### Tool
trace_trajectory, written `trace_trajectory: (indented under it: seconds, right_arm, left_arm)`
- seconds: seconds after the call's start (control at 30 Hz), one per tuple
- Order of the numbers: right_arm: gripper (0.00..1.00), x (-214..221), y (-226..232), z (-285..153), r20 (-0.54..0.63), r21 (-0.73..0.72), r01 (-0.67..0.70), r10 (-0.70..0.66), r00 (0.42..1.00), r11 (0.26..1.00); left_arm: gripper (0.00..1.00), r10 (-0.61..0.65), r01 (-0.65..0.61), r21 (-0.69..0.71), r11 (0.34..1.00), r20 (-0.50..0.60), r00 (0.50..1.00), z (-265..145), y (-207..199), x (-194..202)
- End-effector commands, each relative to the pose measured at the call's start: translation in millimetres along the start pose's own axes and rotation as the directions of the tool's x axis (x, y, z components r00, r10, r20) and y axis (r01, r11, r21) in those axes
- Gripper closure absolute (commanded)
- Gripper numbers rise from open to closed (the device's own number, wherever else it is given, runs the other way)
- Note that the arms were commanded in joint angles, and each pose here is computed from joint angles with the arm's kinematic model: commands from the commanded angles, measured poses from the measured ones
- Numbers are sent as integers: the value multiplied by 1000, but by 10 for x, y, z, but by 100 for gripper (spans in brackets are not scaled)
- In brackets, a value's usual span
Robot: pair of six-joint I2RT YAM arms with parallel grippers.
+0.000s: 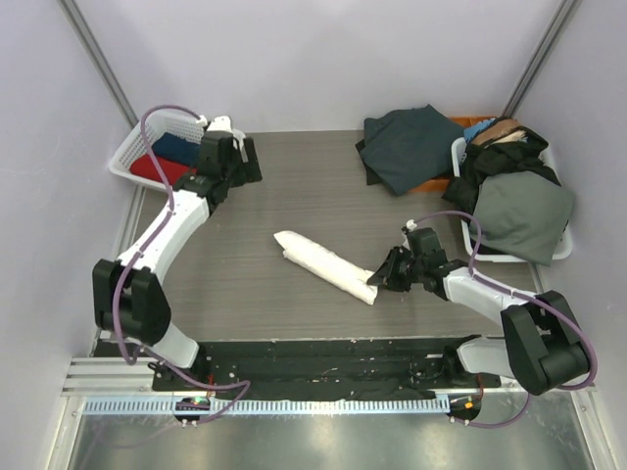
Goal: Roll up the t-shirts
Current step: Move the bin to the center of the board.
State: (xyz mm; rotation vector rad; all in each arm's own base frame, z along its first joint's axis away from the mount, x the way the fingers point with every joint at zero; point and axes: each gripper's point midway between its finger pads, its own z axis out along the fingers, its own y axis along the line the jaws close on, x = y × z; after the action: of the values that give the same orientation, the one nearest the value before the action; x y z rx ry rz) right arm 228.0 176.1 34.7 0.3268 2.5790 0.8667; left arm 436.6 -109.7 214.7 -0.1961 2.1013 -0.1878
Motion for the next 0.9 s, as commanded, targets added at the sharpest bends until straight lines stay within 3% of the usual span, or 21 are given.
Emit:
trace_trajectory:
  seconds: [0.0,0.07,0.1,0.17,0.37,0.57,0.87]
  right_arm:
    - [99,49,-73,21,-38,30,24,-23,999,999]
    - [99,46,-67,21,-39,29,27,-26,999,999]
    - [99,48,-70,21,-41,30,28,-27,999,999]
    - [99,40,-57,22,-41,26,29,-28,999,999]
    - [99,35,-45,20,-37,21,26,-25,999,999]
    - [99,60,-77,19,-39,29,23,-22,999,999]
    - [99,71,-86,22,-37,27,21,-20,999,999]
  left_arm:
    - [11,163,-174,-218,960,-68,984,330,576,-219]
    - [11,166,-176,-212,961,-62,984,424,626,-432]
    - [11,173,-198,-223,954,-127,977,578,699,-279]
    - [11,185,-212,-219,952,-136,973,699,739,-368]
    - [18,172,-225,-186,956,-261,950,1150,837,-105]
    - [44,105,-129,-60,990,-308,946,1220,566,79]
    - [52,12,18,72,997,-406,914,1146,-77,539]
